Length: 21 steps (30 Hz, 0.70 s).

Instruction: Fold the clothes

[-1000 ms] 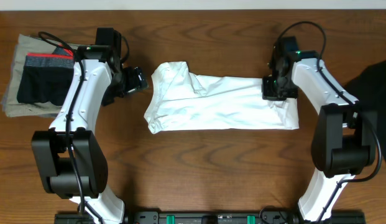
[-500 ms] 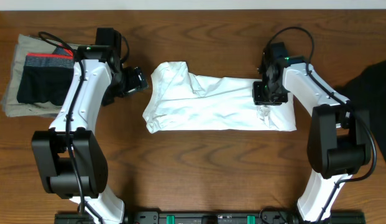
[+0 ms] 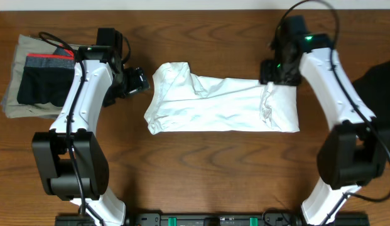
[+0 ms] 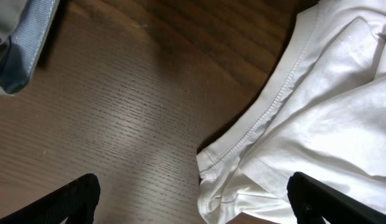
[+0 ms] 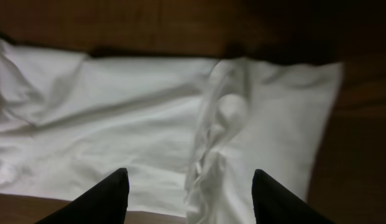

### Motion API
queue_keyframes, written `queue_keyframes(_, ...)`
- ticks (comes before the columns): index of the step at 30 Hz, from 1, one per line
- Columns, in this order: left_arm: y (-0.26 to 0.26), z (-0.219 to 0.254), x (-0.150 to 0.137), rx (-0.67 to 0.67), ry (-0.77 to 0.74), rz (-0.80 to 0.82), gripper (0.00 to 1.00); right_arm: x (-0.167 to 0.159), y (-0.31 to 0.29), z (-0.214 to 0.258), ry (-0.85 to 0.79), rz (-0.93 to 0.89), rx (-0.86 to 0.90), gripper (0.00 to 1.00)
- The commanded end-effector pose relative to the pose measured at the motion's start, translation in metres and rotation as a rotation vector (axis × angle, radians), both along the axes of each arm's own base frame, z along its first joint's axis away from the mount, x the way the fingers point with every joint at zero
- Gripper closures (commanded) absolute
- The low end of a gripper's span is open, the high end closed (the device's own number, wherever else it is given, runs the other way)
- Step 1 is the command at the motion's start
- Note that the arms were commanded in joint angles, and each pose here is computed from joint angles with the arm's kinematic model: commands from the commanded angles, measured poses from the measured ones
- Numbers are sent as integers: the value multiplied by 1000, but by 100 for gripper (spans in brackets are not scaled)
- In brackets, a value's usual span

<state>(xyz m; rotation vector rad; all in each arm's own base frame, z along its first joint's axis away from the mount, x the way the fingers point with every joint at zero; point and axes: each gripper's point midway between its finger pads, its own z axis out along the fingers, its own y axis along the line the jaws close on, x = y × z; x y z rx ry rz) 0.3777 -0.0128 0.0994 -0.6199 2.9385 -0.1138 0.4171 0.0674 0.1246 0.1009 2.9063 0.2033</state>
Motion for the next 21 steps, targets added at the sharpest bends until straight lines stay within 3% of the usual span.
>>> queue_keyframes(1, 1, 6, 2, 6, -14, -4, 2, 3, -30, -1, 7, -70, -8, 40)
queue_keyframes(10, 1, 6, 2, 6, -14, -4, 2, -5, -24, -60, 108, -61, 111, 49)
queue_keyframes(21, 1, 6, 0, 6, -9, -4, 2, -5, -9, -85, 94, -43, 148, 45)
